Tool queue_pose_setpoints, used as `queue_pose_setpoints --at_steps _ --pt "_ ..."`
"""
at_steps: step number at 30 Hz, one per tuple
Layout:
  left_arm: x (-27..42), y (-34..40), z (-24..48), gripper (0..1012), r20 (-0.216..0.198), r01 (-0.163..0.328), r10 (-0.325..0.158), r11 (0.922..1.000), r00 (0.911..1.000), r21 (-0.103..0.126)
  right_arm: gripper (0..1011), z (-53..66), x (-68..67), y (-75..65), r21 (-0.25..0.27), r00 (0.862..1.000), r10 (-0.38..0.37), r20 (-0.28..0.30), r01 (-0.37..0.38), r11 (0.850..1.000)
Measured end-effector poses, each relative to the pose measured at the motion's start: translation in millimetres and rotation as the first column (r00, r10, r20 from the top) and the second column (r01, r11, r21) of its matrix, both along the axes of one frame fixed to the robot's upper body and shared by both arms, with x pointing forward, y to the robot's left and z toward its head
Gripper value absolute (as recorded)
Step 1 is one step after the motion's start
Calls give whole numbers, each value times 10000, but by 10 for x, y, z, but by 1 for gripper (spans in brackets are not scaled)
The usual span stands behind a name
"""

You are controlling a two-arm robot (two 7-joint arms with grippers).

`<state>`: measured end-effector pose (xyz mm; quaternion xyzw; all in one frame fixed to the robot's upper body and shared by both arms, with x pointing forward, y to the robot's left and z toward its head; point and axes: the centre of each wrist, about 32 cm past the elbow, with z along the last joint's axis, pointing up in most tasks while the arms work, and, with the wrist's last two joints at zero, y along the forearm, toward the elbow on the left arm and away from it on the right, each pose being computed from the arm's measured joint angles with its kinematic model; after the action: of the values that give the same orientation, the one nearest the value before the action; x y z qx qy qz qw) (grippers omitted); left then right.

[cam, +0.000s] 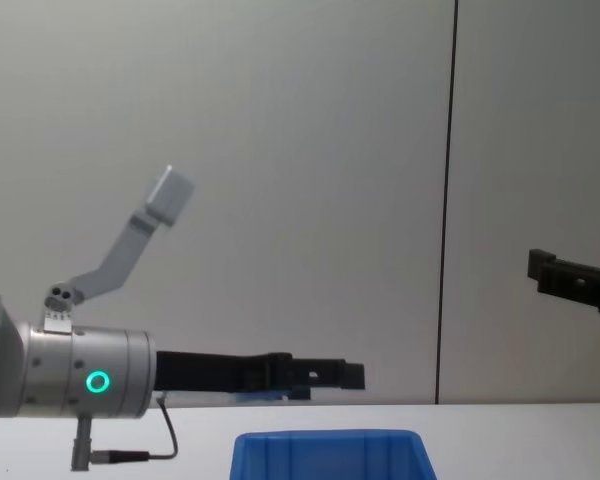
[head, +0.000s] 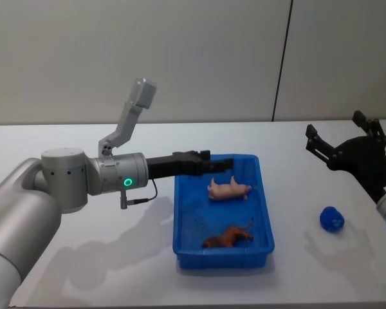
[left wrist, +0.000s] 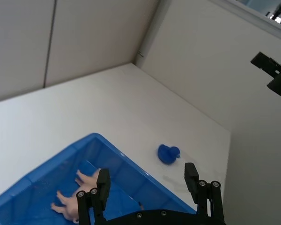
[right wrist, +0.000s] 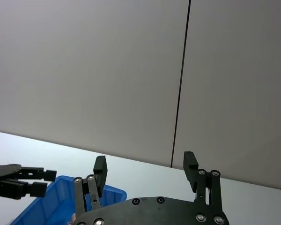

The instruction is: Pick up the two dolls from the table and place them into the box.

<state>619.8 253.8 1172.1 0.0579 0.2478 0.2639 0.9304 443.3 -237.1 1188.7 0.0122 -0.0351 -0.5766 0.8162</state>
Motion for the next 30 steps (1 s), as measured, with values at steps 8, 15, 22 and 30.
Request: queue_pose_setpoints --at_steps 8,15,22,30 --pt "-112 55 43 1001 702 -915 919 9958 9933 -87 1001 0 0 0 0 10000 0 -1 0 10000" --pt "-213 99 69 1001 1182 -1727 1731 9849 9778 -136 1001 0 0 0 0 10000 1 0 -1 10000" --pt "-347 146 89 1001 1694 -2836 2819 9588 9444 -144 1001 0 0 0 0 10000 0 -1 0 10000" --pt "-477 181 98 1001 2123 -3923 3861 9197 8977 -138 1001 0 0 0 0 10000 3 0 -3 10000"
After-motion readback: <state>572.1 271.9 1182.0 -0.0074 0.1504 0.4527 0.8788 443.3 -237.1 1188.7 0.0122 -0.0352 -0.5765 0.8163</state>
